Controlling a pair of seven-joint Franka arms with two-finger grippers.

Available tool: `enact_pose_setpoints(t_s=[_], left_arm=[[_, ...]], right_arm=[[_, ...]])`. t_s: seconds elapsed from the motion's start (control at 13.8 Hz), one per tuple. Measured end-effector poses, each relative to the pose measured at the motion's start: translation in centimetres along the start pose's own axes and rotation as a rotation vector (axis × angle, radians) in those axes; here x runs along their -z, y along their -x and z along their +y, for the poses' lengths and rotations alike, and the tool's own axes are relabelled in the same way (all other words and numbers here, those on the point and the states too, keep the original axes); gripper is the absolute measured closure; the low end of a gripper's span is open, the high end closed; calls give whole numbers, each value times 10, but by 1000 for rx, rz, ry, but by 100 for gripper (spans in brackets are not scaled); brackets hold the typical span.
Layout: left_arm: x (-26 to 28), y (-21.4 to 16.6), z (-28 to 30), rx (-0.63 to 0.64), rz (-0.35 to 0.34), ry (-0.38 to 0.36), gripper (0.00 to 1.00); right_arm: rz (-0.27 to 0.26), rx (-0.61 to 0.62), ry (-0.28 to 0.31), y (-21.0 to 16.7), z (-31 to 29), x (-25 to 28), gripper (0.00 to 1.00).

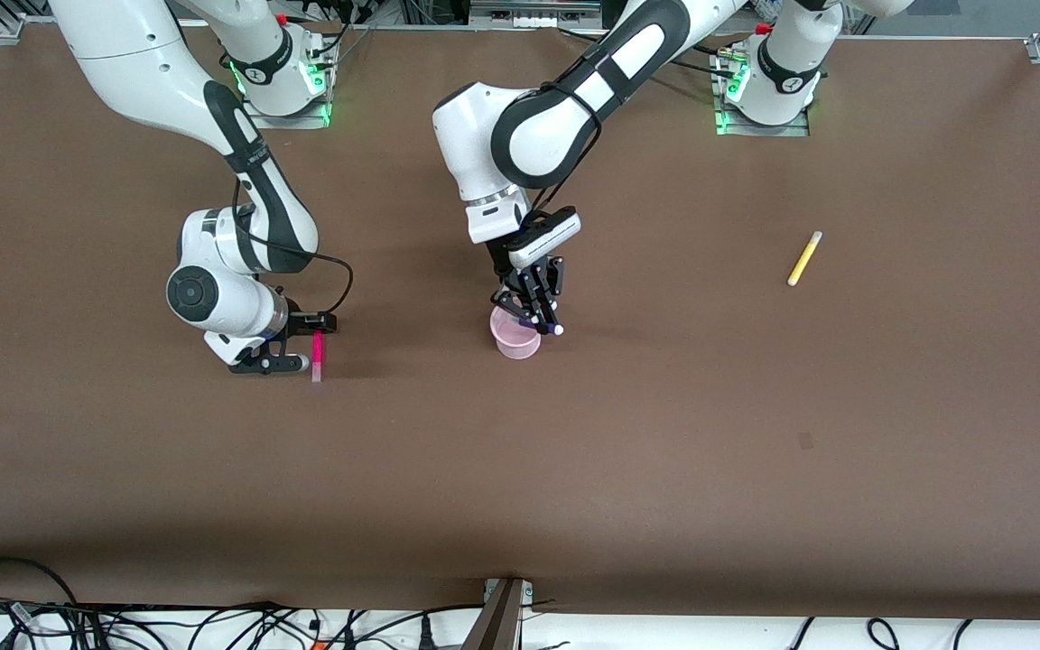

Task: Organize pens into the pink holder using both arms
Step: 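Lower the blue pen into the cup and open the left gripper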

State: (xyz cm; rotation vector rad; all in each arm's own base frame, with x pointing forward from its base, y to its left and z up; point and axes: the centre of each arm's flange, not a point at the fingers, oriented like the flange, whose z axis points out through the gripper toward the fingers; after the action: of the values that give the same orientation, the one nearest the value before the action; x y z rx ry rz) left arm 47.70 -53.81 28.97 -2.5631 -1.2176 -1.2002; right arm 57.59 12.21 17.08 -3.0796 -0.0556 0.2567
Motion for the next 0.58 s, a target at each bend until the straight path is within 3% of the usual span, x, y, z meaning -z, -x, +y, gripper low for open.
enact_pose_setpoints(t_s=[0.22, 0.36, 0.43, 0.51, 0.58], left_arm=[[-9, 11, -5, -26, 23, -3, 82], [-11, 12, -6, -28, 26, -5, 82], [-11, 12, -5, -28, 27, -6, 82], [-11, 11, -5, -27, 28, -6, 82], [-11, 11, -4, -25, 29, -6, 75]], right_arm=[[17, 1, -1, 2, 0, 0, 25], [20, 0, -14, 4, -7, 1, 47], [21, -4, -26, 5, -11, 0, 50], [22, -5, -31, 6, -14, -1, 49], [22, -6, -37, 7, -16, -2, 40]])
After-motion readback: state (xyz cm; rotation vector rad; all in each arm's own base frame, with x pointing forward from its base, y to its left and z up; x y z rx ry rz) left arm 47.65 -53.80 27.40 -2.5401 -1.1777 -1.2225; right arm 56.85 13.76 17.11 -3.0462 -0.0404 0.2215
